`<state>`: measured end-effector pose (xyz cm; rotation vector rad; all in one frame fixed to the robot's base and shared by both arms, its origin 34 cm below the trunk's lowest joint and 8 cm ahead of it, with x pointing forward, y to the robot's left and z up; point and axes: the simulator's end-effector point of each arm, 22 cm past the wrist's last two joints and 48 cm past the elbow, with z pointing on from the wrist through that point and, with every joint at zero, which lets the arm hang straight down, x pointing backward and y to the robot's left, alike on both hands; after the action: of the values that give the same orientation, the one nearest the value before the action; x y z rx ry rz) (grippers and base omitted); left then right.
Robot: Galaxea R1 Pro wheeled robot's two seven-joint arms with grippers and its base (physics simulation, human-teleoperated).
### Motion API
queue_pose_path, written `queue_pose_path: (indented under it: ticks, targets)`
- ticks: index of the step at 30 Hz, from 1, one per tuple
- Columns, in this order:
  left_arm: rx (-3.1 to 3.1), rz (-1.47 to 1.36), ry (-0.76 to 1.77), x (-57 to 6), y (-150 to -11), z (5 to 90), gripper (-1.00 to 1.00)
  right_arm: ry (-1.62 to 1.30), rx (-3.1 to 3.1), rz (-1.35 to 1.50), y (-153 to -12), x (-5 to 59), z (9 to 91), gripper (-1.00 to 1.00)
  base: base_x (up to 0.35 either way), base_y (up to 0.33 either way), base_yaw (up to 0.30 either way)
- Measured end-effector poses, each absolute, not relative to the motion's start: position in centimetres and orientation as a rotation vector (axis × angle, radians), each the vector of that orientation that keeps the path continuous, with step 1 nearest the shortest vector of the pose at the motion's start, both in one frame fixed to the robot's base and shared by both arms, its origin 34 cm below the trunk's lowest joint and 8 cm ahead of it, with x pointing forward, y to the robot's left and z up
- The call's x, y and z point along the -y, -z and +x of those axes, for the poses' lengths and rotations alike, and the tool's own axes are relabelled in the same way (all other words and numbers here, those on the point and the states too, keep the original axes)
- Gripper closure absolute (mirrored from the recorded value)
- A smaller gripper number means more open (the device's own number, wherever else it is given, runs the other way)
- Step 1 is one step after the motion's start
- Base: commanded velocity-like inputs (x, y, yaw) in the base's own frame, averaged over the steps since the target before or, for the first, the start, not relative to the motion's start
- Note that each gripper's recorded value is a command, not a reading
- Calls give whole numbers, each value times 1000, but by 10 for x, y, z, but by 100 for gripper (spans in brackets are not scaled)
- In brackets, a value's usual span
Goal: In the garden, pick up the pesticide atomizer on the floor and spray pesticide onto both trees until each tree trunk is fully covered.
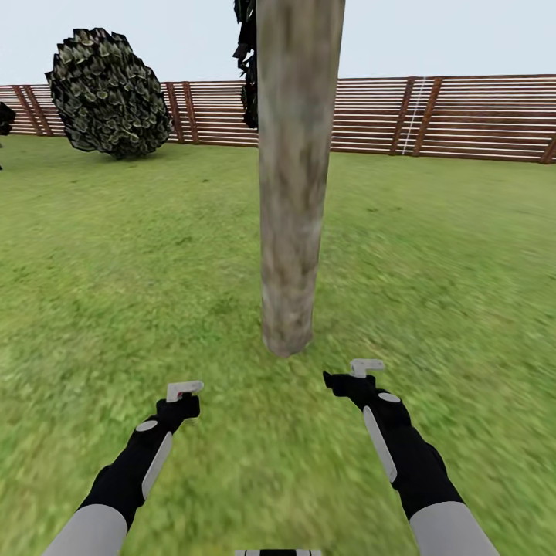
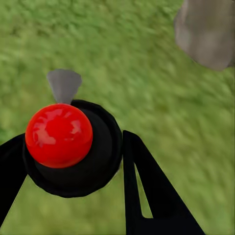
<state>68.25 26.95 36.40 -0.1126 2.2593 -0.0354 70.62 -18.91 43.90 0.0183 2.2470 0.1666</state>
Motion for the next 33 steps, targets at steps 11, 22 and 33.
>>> queue_pose_path:
  ticks: [11, 22, 33]
  targets:
    - [-2229, 66, 314, -226, -375, 682, 100, -163, -2244, 19, -440, 190, 707, -100, 8, 0, -59]
    - [-2287, 536, 681, -232, -384, 624, 100, -209, -2242, -60, -441, 167, 704, -100, 0, 0, -3]
    - [-2446, 1039, 761, -241, -353, 543, 100, -598, -2149, -714, -452, 1, 633, -100, 0, 0, 0]
